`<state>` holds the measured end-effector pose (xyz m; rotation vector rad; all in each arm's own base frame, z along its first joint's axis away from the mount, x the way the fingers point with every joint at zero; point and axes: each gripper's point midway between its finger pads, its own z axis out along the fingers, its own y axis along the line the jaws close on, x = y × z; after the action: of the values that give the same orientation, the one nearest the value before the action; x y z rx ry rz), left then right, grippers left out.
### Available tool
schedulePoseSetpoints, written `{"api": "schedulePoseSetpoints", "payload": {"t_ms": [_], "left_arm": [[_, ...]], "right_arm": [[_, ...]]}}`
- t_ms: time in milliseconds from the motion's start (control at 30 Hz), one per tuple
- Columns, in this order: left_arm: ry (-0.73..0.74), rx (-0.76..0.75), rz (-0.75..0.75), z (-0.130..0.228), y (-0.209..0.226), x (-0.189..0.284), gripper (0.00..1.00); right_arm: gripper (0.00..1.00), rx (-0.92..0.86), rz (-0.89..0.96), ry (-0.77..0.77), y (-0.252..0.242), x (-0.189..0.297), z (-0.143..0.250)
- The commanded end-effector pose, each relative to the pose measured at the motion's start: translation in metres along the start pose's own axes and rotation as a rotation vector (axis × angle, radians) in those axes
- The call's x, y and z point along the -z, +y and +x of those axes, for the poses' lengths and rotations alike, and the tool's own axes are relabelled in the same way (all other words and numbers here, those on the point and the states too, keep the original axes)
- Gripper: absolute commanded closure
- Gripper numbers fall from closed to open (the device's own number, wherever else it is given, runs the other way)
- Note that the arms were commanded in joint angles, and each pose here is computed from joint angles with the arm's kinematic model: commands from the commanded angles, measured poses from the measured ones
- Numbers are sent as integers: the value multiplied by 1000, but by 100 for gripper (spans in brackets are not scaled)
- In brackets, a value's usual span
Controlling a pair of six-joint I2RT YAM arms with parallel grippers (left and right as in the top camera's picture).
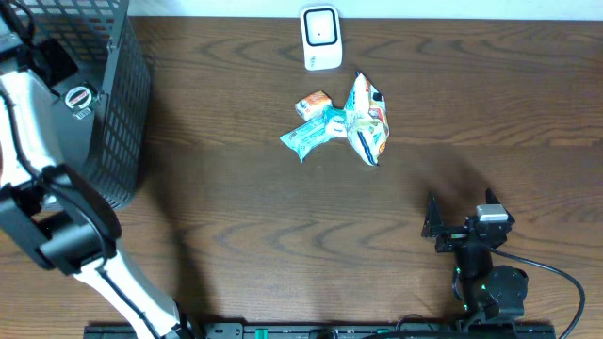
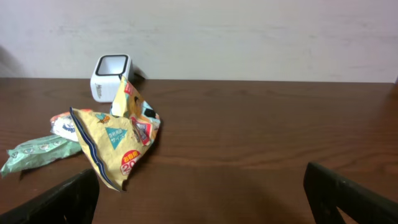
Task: Scan the item barcode
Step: 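Reach the left gripper into the basket and grasp the green Zam-Buk tin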
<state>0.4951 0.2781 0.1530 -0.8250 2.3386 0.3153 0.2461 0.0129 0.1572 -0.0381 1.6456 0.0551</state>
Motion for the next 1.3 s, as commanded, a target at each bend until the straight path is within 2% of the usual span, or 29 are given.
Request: {"api": "schedulePoseSetpoints", "payload": {"t_ms": [0, 433, 700, 833, 867, 933, 1000, 1133, 1267], "left_arm": [[51, -31, -37, 21, 2, -36, 18], [108, -33, -30, 58, -19, -92, 18], [143, -24, -38, 74, -18, -107, 18], [138, 34, -43, 73, -16, -107, 18], [138, 49, -44, 73, -15, -107, 22], [140, 50, -45, 73, -15, -107, 42], [144, 49, -45, 74, -15, -106, 50], [134, 51, -43, 67, -15, -96, 51], [77, 65, -31, 40, -14, -64, 51]], "right_arm": [[1, -10, 2, 1, 0, 0, 1], [1, -10, 1, 1, 0, 0, 1], [1, -10, 2, 1, 0, 0, 1], [1, -10, 1, 1, 0, 0, 1], [1, -10, 1, 1, 0, 0, 1], [1, -10, 1, 1, 0, 0, 1], [1, -10, 1, 1, 0, 0, 1], [1, -10, 1, 1, 0, 0, 1], [1, -10, 1, 1, 0, 0, 1]]}}
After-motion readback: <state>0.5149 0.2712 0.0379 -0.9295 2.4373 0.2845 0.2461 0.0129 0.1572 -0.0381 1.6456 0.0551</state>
